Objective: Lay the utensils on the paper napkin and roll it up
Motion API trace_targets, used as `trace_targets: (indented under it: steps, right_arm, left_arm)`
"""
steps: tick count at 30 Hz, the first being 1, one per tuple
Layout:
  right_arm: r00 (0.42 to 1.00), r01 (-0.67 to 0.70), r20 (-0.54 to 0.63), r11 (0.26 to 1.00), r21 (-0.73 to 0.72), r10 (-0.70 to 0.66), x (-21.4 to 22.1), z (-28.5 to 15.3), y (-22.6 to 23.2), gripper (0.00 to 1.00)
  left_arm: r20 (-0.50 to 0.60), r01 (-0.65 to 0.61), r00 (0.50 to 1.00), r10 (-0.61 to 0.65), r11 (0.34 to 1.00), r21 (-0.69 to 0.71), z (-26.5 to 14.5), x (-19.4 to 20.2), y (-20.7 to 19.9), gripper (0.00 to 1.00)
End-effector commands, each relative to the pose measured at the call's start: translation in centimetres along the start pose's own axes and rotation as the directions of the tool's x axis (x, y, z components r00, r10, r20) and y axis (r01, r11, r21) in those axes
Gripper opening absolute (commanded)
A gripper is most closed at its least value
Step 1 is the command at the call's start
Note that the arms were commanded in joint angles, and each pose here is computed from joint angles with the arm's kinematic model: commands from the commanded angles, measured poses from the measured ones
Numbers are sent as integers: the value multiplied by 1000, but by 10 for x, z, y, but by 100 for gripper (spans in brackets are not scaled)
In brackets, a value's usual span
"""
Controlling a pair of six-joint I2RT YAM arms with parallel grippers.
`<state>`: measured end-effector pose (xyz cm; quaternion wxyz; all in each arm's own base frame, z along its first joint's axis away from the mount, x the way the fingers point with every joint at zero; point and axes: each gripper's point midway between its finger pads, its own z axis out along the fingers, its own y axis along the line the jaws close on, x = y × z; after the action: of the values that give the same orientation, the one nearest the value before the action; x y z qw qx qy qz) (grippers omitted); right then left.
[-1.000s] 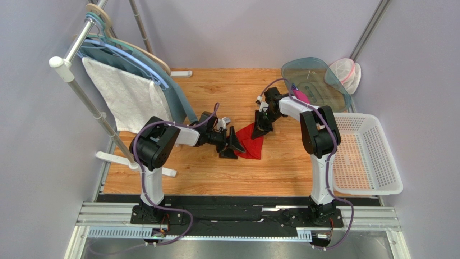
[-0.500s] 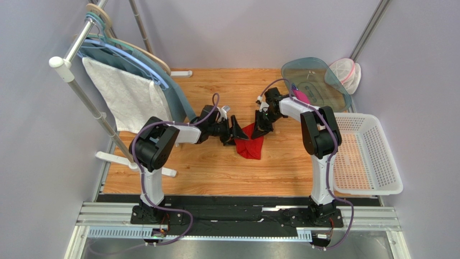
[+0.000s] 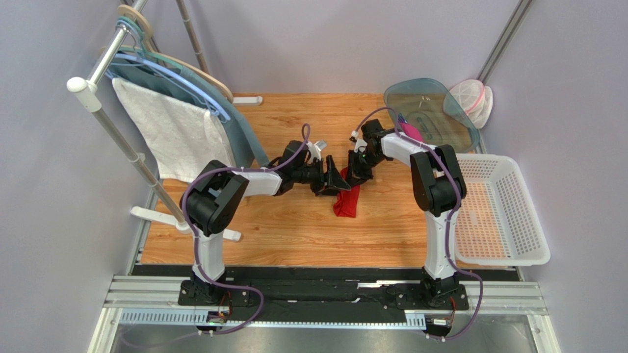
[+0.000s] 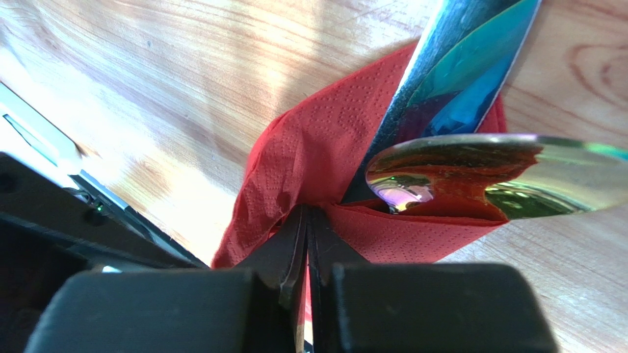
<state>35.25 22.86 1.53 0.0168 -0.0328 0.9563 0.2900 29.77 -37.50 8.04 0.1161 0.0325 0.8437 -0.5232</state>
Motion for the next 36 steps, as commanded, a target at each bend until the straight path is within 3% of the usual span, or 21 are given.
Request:
trace_targets:
  steps: [1,3,7,12,25,36]
  right_arm:
    - [999,11,-45,975,223,-1,17,33,-59,1]
    - [999,10,-46,975,223,0,17,33,-60,1]
    - [999,9,-45,975,221,1,16,34,-59,1]
    - [999,10,-43,975,224,0,16,33,-59,1]
    - [999,8,-33,974,228,-1,15,33,-60,1]
    - [1000,7,-25,970,243,-1,14,32,-62,1]
  left_arm:
    - [-28,-12,1000,8,990,-141,0,3,27,70]
    - [-29,-12,1000,5,971,-240,-7,6,43,73]
    - [-52,26,998,-43,954,-300,-16,21,58,75]
    - [-56,85,994,-94,986,-147,-10,31,37,78]
    - [-13,49,999,-49,999,3,0,23,-2,80]
    - [9,158,987,-159,970,-184,16,50,49,84]
